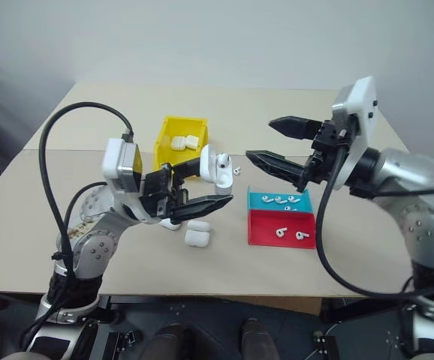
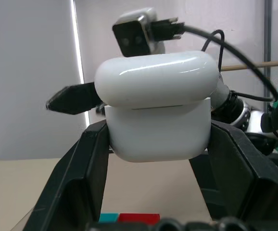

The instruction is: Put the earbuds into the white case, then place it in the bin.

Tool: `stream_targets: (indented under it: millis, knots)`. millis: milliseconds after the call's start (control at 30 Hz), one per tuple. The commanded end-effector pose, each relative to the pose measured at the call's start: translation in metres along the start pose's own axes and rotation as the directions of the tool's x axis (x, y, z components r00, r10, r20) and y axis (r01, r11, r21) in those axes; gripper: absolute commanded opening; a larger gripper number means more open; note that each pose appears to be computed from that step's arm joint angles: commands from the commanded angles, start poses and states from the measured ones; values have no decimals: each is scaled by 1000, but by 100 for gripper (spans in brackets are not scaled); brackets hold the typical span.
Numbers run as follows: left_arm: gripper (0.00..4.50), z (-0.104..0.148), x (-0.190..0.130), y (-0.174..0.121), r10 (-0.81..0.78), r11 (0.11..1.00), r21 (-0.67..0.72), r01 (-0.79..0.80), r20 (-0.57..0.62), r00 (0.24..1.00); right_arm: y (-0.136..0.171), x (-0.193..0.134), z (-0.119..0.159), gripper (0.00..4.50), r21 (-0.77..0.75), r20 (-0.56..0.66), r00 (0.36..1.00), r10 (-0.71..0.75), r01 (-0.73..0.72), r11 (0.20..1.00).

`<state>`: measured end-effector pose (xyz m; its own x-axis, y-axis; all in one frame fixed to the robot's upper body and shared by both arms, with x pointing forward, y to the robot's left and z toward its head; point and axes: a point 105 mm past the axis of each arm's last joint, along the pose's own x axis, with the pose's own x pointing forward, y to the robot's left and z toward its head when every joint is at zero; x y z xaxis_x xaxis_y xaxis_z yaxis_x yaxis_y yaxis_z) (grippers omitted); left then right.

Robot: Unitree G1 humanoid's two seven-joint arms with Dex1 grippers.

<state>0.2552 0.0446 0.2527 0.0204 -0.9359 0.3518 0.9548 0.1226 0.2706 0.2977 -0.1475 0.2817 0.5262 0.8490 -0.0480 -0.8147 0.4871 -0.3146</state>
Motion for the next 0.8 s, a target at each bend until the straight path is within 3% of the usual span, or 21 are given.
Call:
stream_targets:
  millis: [33, 133, 267, 300, 467, 633, 767, 800]
  knots:
    - [278, 13, 0, -4, -6, 999, 52, 5, 27, 1000, -16, 3, -30, 447, -167, -230, 973, 22, -62, 984]
    - [278, 12, -4, -3, 15, 998, 62, -16, 14, 1000, -29, 13, -70, 447, -305, -464, 886, 28, -189, 933]
    - [278, 12, -6, -2, 41, 996, 77, -42, 10, 999, -41, 33, -102, 360, -354, -601, 797, 57, -329, 876]
    - [278, 13, -7, -2, 50, 995, 83, -51, 11, 999, -45, 39, -110, 360, -354, -630, 774, 62, -358, 864]
    - [278, 16, -12, -1, 92, 990, 108, -92, 2, 996, -60, 54, -140, 360, -362, -729, 683, 51, -448, 817]
    - [278, 18, -17, -2, 130, 984, 124, -127, -11, 992, -59, 62, -148, 360, -337, -756, 647, 100, -516, 788]
    - [278, 20, -19, -3, 144, 981, 135, -140, -18, 989, -58, 64, -150, 271, -320, -766, 631, 125, -542, 777]
    - [278, 21, -19, -3, 146, 980, 137, -142, -19, 989, -58, 64, -151, 271, -316, -767, 629, 126, -543, 778]
